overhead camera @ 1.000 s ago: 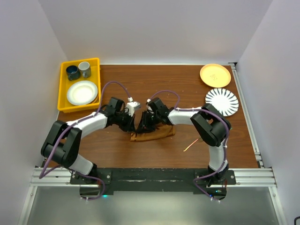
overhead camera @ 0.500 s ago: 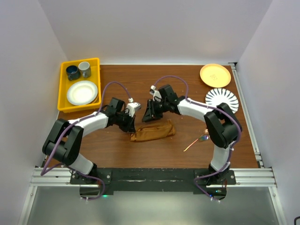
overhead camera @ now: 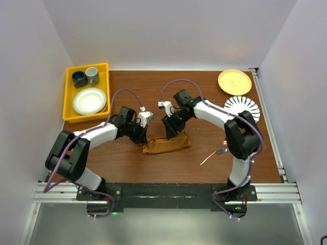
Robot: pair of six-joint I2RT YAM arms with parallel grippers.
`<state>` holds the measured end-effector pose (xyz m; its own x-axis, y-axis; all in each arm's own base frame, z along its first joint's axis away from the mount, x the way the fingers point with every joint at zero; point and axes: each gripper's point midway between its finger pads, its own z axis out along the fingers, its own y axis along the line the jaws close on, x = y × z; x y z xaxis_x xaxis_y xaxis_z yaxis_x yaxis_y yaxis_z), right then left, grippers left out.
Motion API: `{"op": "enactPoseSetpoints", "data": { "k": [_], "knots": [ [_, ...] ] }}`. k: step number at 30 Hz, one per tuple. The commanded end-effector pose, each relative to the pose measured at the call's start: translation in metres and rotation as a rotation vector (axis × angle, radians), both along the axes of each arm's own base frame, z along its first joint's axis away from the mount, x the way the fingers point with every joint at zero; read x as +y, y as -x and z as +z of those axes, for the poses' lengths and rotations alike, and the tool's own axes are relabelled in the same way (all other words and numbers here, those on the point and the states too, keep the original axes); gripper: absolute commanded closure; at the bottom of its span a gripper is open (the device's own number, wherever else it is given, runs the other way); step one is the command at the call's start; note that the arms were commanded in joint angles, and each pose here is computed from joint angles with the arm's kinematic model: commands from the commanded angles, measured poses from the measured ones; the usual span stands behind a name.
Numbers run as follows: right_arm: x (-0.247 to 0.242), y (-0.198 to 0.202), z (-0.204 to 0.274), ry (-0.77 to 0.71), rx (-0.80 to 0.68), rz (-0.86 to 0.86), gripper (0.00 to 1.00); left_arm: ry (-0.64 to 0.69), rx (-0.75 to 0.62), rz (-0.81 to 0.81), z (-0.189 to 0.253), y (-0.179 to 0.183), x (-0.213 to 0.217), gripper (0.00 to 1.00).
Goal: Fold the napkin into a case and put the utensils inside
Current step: Stuff the smaller-rectangle-folded napkin at the center of the board.
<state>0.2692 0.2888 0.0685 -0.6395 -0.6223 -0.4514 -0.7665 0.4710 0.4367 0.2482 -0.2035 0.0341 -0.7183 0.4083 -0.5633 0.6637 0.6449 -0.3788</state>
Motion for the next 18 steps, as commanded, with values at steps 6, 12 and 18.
{"op": "enactPoseSetpoints", "data": {
  "k": [6,12,18],
  "knots": [
    [0.0,-0.021,-0.02,0.049,-0.073,0.09,0.49,0.009,-0.083,-0.053,0.007,-0.006,-0.004,0.99],
    [0.005,-0.015,-0.024,0.029,-0.04,0.115,0.56,0.019,-0.096,-0.061,0.011,-0.005,-0.006,0.97],
    [0.007,-0.005,-0.016,-0.004,-0.01,0.136,0.56,0.009,-0.123,-0.081,0.013,-0.004,-0.006,0.96]
  ]
}}
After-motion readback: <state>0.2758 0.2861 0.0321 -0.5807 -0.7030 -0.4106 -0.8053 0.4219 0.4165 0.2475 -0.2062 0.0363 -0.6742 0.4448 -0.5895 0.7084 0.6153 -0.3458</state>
